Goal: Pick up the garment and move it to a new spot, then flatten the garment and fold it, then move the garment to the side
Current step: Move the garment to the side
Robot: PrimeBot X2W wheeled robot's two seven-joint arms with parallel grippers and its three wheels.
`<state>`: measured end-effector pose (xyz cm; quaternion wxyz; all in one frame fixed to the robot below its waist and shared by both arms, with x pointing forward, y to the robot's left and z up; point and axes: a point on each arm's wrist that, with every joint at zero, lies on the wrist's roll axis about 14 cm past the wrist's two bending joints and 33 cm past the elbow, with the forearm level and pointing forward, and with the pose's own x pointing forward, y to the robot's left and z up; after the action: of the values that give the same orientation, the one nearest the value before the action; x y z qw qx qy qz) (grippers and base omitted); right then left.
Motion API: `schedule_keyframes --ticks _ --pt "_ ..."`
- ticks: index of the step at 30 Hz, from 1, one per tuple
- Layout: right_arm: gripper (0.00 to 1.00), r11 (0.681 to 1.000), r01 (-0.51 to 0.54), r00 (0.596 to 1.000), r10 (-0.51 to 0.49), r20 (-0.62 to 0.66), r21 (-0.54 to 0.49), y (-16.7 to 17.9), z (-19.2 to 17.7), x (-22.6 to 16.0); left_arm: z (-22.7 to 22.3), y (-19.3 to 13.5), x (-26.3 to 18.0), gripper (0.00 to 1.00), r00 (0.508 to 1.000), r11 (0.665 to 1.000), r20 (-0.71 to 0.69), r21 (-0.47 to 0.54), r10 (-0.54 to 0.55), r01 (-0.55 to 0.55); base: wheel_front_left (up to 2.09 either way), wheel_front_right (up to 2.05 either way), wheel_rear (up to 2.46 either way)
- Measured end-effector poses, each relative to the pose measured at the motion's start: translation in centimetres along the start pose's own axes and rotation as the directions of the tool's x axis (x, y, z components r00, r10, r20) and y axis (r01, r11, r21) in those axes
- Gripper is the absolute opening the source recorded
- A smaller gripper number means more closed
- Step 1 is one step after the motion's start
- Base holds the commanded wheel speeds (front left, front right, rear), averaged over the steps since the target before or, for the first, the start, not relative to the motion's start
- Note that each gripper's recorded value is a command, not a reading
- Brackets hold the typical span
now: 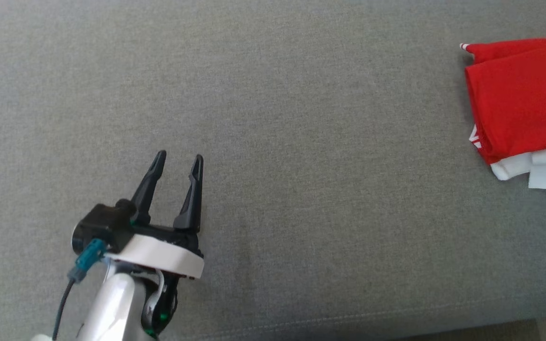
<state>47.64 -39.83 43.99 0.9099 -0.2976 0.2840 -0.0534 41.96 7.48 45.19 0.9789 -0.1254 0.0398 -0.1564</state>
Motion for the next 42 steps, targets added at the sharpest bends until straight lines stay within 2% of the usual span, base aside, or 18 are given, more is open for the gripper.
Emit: schedule_keyframes --ticks 1,7,11,15,19,20,26,32,37,40,42 --pt "1.00 1.000 0.000 1.000 0.000 0.000 0.000 0.0 0.0 0.0 0.0 0.0 0.0 1.00 1.000 1.000 0.000 0.000 0.000 0.000 0.00 0.00 0.00" --pt "1.00 1.000 0.007 1.000 -0.007 0.007 0.019 0.3 0.3 0.2 0.0 0.0 0.5 1.00 1.000 1.000 0.002 0.001 -0.004 0.004 0.00 0.00 0.00" --pt "1.00 1.000 0.016 0.998 -0.017 0.058 0.021 0.2 2.1 -0.4 0.7 -0.4 0.4 1.00 1.000 1.000 0.018 0.007 -0.013 0.013 0.00 0.00 0.00" --pt "1.00 0.996 -0.014 0.984 -0.001 0.177 0.082 2.1 6.1 -1.3 2.0 -0.6 0.3 1.00 0.998 1.000 0.053 0.017 -0.018 0.017 0.00 0.00 0.00" --pt "1.00 0.983 -0.078 0.945 0.019 0.325 0.167 4.5 11.0 -3.1 3.5 -1.3 -0.2 1.00 0.995 1.000 0.093 0.002 -0.025 0.025 0.00 0.00 0.00" --pt "1.00 0.969 -0.110 0.923 0.015 0.385 0.224 5.1 12.5 -4.4 4.4 -1.3 -0.5 1.00 0.993 1.000 0.119 -0.020 -0.013 0.015 0.00 0.00 0.00" --pt "1.00 0.904 -0.254 0.855 0.043 0.516 0.344 9.4 14.9 -8.7 7.2 -1.9 -1.7 1.00 0.981 1.000 0.193 -0.017 -0.008 0.011 0.00 0.00 0.00" --pt "1.00 0.819 -0.342 0.792 -0.011 0.610 0.460 11.4 15.1 -13.0 8.7 -2.2 -3.7 1.00 0.971 1.000 0.240 -0.012 0.009 -0.006 0.00 0.00 0.00" --pt "1.00 0.757 -0.370 0.792 -0.046 0.609 0.539 13.5 12.5 -15.1 8.7 -2.0 -5.0 1.00 0.969 1.000 0.244 -0.015 0.030 -0.027 0.00 0.00 0.00" --pt "1.00 0.736 -0.370 0.804 -0.053 0.593 0.568 14.3 10.7 -15.8 8.5 -1.9 -5.5 1.00 0.970 0.999 0.239 -0.020 0.036 -0.033 0.00 0.00 0.00" --pt "1.00 0.697 -0.389 0.806 -0.058 0.588 0.602 14.8 9.9 -16.3 8.2 -2.0 -5.8 1.00 0.972 0.999 0.232 -0.021 0.037 -0.033 0.00 0.00 0.00"
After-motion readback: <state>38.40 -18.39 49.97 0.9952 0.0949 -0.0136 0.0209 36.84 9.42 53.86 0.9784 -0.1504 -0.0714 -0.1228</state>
